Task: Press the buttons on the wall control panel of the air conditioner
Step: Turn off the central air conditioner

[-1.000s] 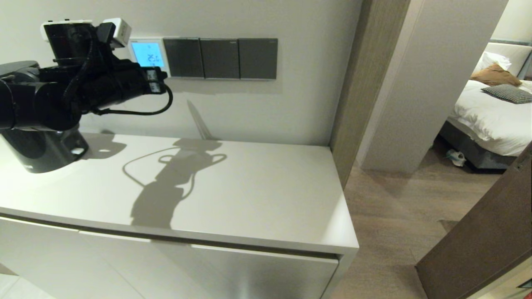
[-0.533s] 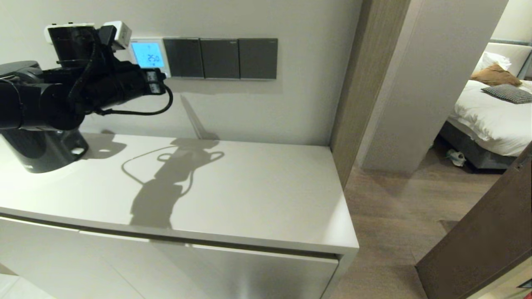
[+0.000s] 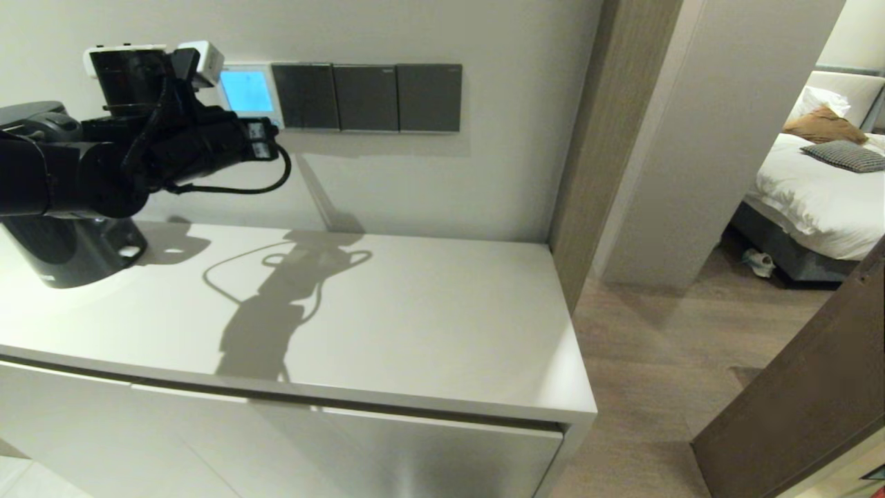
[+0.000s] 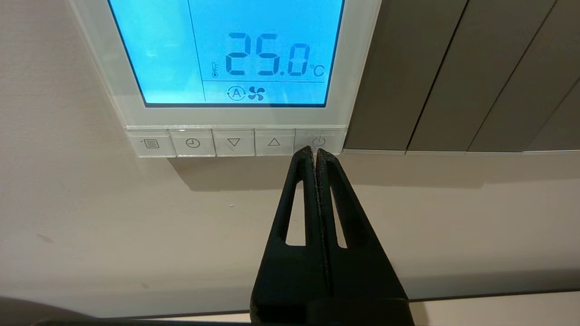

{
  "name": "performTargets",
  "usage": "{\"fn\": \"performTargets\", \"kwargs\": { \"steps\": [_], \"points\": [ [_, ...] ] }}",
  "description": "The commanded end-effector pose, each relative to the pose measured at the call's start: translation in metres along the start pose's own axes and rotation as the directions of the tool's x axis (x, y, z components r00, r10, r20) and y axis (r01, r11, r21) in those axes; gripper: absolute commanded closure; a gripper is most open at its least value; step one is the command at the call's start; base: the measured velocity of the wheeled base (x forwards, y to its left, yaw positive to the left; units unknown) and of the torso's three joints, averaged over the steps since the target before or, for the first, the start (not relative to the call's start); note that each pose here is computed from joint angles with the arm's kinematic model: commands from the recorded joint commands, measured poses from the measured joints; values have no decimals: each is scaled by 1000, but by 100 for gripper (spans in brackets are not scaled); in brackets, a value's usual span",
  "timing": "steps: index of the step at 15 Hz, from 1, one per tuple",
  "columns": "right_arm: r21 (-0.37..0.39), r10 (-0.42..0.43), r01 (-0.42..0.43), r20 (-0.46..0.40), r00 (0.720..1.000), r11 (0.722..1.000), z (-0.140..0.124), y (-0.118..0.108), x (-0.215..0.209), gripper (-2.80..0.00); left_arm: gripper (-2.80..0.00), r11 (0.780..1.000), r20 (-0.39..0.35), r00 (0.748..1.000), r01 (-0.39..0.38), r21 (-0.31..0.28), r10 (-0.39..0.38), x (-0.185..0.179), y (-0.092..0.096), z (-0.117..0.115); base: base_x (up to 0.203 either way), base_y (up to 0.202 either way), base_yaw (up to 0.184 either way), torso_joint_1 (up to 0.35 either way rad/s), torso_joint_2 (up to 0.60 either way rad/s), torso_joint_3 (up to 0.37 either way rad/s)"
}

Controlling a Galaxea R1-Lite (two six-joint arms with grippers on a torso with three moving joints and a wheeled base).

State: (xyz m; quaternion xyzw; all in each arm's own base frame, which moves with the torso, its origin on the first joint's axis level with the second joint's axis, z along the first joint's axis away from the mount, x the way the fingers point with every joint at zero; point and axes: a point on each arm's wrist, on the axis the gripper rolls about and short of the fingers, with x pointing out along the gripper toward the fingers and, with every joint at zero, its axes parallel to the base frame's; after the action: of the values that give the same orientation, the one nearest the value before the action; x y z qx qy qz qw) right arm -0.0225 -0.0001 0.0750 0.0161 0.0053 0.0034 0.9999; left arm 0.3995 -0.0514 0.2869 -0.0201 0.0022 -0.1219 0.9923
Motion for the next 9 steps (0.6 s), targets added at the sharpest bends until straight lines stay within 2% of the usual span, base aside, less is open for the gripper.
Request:
{"fn": "performTargets", "kwargs": {
  "steps": [1,5,9],
  "points": [
    [0,1,-1,-3,1000,1000,0,0,0,0,0,1000,4,1000,1,0,-1,0,0,1,0,0,0,0,0,0],
    [0,1,-1,-3,1000,1000,0,0,0,0,0,1000,-1,1000,0,-1,0,2,0,-2,0,0,0,0,0,0],
    [0,1,-1,-3,1000,1000,0,0,0,0,0,1000,28,1000,6,1,-6,-14,-3,13,0,0,0,0,0,0]
  ]
}}
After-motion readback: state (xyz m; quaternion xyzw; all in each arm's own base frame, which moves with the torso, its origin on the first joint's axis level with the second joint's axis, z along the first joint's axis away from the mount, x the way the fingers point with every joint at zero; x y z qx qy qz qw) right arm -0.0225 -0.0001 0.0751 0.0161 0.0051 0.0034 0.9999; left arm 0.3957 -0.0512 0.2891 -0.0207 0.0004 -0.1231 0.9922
